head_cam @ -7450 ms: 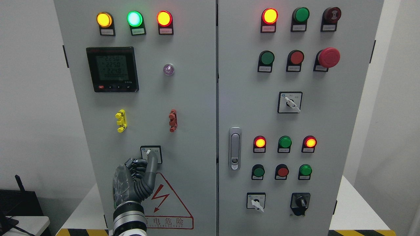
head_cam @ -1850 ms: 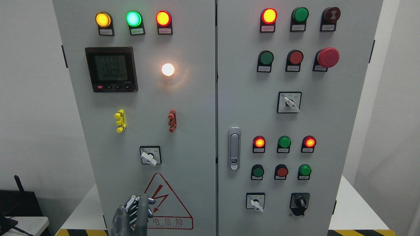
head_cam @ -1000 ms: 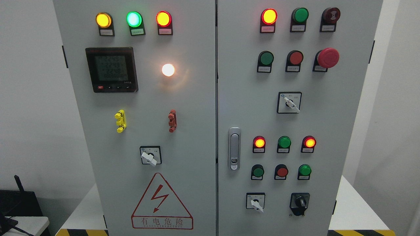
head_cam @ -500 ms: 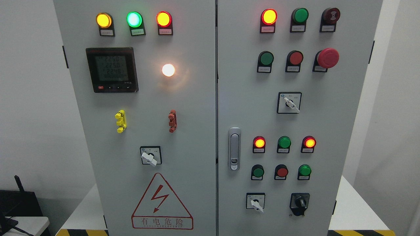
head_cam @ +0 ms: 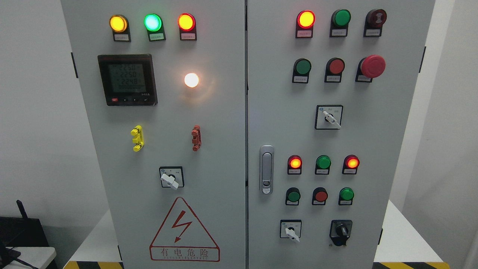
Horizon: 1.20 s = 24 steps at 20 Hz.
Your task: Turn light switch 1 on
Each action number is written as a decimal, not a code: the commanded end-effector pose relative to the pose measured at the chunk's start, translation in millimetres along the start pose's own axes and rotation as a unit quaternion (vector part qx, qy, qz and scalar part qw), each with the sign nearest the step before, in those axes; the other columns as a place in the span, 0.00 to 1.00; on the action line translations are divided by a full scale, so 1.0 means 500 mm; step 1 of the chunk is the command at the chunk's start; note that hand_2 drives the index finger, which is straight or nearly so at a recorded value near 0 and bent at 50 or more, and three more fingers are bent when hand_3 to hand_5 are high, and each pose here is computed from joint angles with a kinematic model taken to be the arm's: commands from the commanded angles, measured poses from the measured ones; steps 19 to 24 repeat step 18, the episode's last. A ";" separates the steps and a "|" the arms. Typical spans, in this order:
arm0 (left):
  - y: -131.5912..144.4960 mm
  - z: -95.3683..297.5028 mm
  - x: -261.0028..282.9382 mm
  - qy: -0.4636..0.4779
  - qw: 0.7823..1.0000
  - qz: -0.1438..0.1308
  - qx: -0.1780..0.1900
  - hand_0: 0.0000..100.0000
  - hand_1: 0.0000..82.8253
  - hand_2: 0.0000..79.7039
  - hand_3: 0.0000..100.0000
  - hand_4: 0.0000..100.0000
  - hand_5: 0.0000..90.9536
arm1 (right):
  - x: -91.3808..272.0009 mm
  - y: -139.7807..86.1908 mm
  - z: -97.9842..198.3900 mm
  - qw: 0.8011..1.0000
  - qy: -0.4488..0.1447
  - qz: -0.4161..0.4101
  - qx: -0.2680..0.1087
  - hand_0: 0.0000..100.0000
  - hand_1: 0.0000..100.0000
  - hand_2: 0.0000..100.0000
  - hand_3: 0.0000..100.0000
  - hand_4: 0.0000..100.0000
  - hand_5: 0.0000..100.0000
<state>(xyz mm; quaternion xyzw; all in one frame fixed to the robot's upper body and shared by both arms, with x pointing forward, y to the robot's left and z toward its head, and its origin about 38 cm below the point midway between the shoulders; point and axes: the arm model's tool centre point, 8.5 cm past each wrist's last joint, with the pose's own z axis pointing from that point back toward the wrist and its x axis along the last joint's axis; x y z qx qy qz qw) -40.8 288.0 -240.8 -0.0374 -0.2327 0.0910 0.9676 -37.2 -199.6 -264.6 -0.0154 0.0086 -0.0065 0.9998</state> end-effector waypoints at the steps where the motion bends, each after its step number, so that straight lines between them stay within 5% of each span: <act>1: -0.085 0.039 -0.139 0.204 0.969 -0.105 -0.090 0.54 0.00 0.00 0.00 0.00 0.09 | 0.000 0.002 0.000 1.000 0.000 -0.004 0.001 0.12 0.39 0.00 0.00 0.00 0.00; 24: -0.080 0.003 -0.091 0.225 0.963 -0.118 -0.086 0.54 0.00 0.00 0.00 0.00 0.10 | 0.001 0.002 0.000 1.000 0.000 -0.004 0.001 0.12 0.39 0.00 0.00 0.00 0.00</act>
